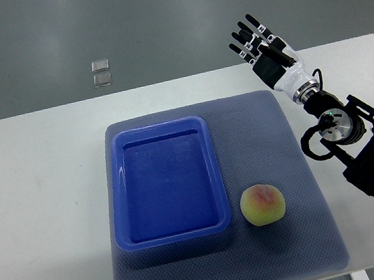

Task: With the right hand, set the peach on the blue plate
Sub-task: 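Move the right hand over the peach beside the blue tray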

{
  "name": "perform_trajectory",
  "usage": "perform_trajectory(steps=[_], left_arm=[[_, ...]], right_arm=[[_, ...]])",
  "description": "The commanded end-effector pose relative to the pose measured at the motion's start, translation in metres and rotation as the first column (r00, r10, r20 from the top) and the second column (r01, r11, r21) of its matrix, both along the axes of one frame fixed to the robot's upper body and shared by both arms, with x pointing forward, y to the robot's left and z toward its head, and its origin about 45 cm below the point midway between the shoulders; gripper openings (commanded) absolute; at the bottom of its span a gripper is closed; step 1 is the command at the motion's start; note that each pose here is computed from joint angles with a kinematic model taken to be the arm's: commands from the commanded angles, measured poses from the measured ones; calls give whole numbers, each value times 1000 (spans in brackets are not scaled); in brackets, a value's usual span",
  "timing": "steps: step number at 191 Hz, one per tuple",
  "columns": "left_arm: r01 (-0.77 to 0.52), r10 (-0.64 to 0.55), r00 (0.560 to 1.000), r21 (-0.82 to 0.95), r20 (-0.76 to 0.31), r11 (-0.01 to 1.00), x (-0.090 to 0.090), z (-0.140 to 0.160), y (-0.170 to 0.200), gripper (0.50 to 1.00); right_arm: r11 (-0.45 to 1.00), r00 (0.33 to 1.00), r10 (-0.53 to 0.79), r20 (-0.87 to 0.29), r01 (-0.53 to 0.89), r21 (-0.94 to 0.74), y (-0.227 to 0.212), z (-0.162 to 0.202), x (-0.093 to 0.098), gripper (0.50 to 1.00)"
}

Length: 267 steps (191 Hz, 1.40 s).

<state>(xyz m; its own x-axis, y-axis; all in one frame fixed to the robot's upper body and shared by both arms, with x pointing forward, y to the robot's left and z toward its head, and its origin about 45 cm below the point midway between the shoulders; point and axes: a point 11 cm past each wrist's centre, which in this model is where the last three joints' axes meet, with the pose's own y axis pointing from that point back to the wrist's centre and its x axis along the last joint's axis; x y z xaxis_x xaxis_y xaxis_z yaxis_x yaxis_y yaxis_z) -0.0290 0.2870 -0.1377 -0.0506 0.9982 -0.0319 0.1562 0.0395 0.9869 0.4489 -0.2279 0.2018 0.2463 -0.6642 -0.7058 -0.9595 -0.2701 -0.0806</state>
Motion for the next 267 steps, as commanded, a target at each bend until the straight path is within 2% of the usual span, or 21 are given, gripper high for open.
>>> perform_trajectory(steps=[1, 84, 112, 113, 125, 135, 136, 139, 155, 165, 166, 176, 190, 191, 206, 215, 216, 230, 244, 247, 267], left_arm=[[0, 0, 1000, 0, 0, 1000, 0, 0, 0, 1000], [0, 0, 1000, 2, 0, 1000, 0, 0, 0, 1000], [0, 0, 1000, 0, 0, 1000, 0, 0, 0, 1000], [1, -1, 1000, 0, 0, 1000, 0, 0, 0, 1000], [1, -1, 1000, -1, 0, 1000, 0, 0, 0, 1000], [1, -1, 1000, -1, 0, 1000, 0, 0, 0, 1000], [2, -2, 1000, -3, 0, 1000, 0, 0, -1, 1000], [2, -2, 1000, -3, 0, 1000, 0, 0, -1, 1000], [2, -2, 1000, -7, 0, 1000, 0, 0, -2, 1000], [2, -2, 1000, -7, 0, 1000, 0, 0, -2, 1000], [2, -2, 1000, -9, 0, 1000, 0, 0, -3, 1000], [2, -2, 1000, -11, 0, 1000, 0, 0, -3, 1000], [2, -2, 1000, -14, 0, 1000, 0, 0, -4, 1000], [2, -2, 1000, -17, 1, 1000, 0, 0, -5, 1000], [2, -2, 1000, -21, 1, 1000, 0, 0, -7, 1000], [2, -2, 1000, -21, 1, 1000, 0, 0, -7, 1000], [4, -4, 1000, -20, 2, 1000, 1, 0, -6, 1000], [6, -5, 1000, -20, 2, 1000, 1, 0, -6, 1000], [6, -5, 1000, -20, 2, 1000, 1, 0, -6, 1000], [6, -6, 1000, -20, 3, 1000, 2, 0, -6, 1000], [6, -6, 1000, -20, 3, 1000, 2, 0, -6, 1000]], right_arm=[[1000, 1000, 0, 1, 0, 0, 0, 0, 0, 930], [1000, 1000, 7, 9, -6, -17, -1, 3, 2, 930], [994, 998, 54, 37, -50, -97, 3, 9, 3, 930], [978, 994, 83, 67, -68, -199, -2, 20, 8, 930], [934, 987, 137, 88, -99, -342, -3, 27, 11, 930], [934, 987, 137, 88, -99, -343, -3, 27, 11, 930], [874, 977, 193, 94, -127, -469, -1, 32, 13, 930], [843, 972, 215, 97, -135, -521, -2, 35, 14, 930], [693, 950, 302, 81, -160, -703, -11, 44, 18, 930], [692, 950, 302, 81, -160, -703, -11, 44, 18, 930], [552, 925, 376, 52, -179, -815, -15, 51, 18, 930], [373, 883, 469, -4, -203, -905, -12, 56, 15, 930], [299, 865, 501, -30, -206, -932, -12, 59, 14, 930], [122, 827, 554, -90, -187, -975, -17, 73, 13, 930], [-95, 788, 585, -192, -169, -981, -30, 96, 14, 930], [-95, 788, 585, -192, -169, -981, -30, 96, 14, 930], [-212, 762, 592, -263, -167, -963, -35, 114, 15, 932], [-377, 720, 572, -392, -193, -906, -39, 134, 6, 932], [-414, 703, 571, -424, -200, -888, -39, 138, 2, 932], [-488, 652, 586, -482, -191, -852, -29, 151, -13, 932], [-540, 572, 631, -525, -162, -826, -6, 155, -36, 930]])
